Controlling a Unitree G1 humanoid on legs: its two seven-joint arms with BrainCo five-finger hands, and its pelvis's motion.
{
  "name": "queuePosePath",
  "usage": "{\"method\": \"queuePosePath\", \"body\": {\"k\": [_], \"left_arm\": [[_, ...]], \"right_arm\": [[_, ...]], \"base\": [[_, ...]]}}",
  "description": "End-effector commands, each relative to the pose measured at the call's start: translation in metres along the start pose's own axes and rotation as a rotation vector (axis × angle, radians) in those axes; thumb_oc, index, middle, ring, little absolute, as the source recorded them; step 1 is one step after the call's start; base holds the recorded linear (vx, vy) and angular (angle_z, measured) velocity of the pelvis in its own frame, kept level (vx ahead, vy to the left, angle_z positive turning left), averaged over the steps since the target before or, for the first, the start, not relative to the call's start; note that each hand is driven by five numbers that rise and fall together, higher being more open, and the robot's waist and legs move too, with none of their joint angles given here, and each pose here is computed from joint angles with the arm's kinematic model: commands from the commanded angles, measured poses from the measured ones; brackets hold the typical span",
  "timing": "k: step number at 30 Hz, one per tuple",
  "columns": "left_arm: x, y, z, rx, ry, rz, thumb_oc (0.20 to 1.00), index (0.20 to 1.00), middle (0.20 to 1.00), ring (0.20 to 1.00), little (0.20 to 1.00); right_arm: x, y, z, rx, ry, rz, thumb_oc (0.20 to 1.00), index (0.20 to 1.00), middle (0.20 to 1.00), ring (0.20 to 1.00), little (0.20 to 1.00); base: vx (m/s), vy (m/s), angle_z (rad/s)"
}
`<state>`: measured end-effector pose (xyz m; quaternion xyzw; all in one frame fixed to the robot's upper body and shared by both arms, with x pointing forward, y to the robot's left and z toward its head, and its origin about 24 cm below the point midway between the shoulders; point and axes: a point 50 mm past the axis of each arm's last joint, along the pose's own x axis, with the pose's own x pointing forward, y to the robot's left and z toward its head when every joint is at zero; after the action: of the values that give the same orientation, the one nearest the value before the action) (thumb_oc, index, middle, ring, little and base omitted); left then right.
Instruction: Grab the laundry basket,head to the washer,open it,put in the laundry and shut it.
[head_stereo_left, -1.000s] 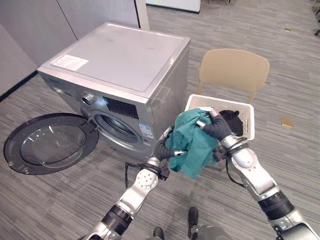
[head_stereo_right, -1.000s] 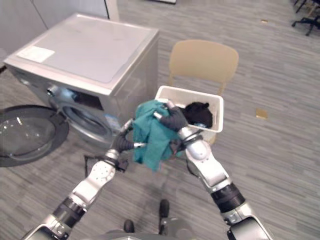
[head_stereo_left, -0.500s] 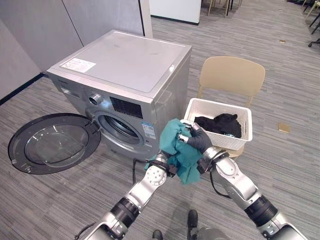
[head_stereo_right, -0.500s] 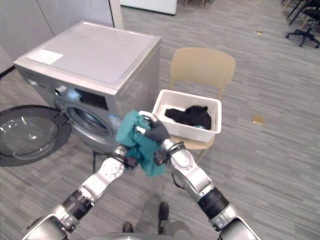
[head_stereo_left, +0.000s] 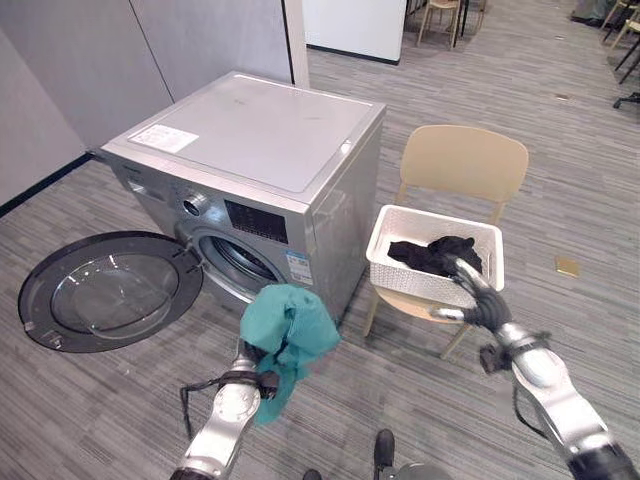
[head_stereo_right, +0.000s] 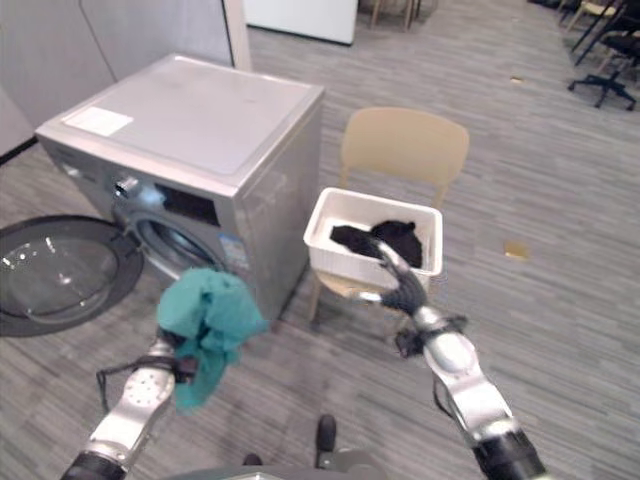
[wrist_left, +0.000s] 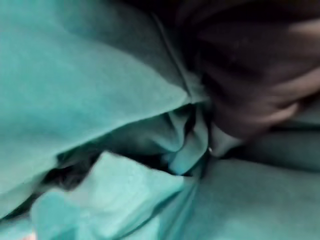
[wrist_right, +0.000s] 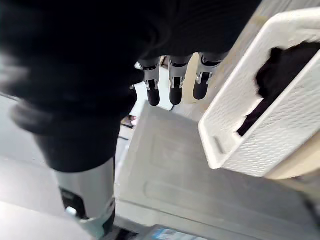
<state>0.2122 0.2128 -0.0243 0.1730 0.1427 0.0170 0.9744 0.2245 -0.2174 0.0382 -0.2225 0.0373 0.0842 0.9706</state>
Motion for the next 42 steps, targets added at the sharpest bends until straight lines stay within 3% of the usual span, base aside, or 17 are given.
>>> {"method": "queuePosePath", "body": {"k": [1, 4, 6, 15, 28, 33, 42], "left_arm": [[0.001, 0.02, -0.009, 0.023, 0.02, 0.038, 0.2, 0.2, 0.2, 0.2, 0.2], [-0.01, 0.032, -0.035, 0.034, 0.13, 0.087, 0.2, 0.2, 0.2, 0.2, 0.2], [-0.022, 0.045, -0.071, 0.003, 0.304, 0.166, 0.2, 0.2, 0.2, 0.2, 0.2], [-0.023, 0.036, -0.085, -0.045, 0.383, 0.18, 0.2, 0.2, 0.2, 0.2, 0.2], [-0.021, 0.024, -0.091, -0.03, 0.429, 0.135, 0.2, 0.2, 0.2, 0.2, 0.2], [-0.014, 0.031, -0.087, 0.033, 0.419, 0.13, 0.2, 0.2, 0.2, 0.2, 0.2], [-0.01, 0.013, -0.084, 0.023, 0.413, 0.063, 0.2, 0.2, 0.2, 0.2, 0.2]], "right_arm": [[-0.003, -0.004, -0.007, -0.118, 0.027, 0.021, 1.0, 1.0, 1.0, 1.0, 1.0], [-0.018, -0.002, -0.037, -0.146, 0.165, 0.038, 1.0, 1.0, 1.0, 1.0, 1.0], [-0.027, 0.004, -0.073, -0.158, 0.331, 0.05, 1.0, 1.0, 1.0, 1.0, 1.0], [-0.04, 0.025, -0.113, -0.132, 0.529, 0.053, 1.0, 1.0, 1.0, 1.0, 1.0], [-0.031, 0.048, -0.117, -0.096, 0.561, 0.097, 1.0, 1.0, 1.0, 1.0, 1.0], [-0.01, 0.06, -0.1, -0.121, 0.473, 0.143, 1.0, 1.0, 1.0, 1.0, 1.0], [-0.018, 0.059, -0.109, -0.096, 0.524, 0.137, 1.0, 1.0, 1.0, 1.0, 1.0]], "base": [[0.01, -0.028, -0.04], [0.0, -0.031, -0.04], [-0.1, -0.071, 0.0], [-0.02, -0.007, 0.44], [0.26, 0.125, 0.99], [0.39, 0.265, 0.21], [0.27, -0.002, 0.7]]}}
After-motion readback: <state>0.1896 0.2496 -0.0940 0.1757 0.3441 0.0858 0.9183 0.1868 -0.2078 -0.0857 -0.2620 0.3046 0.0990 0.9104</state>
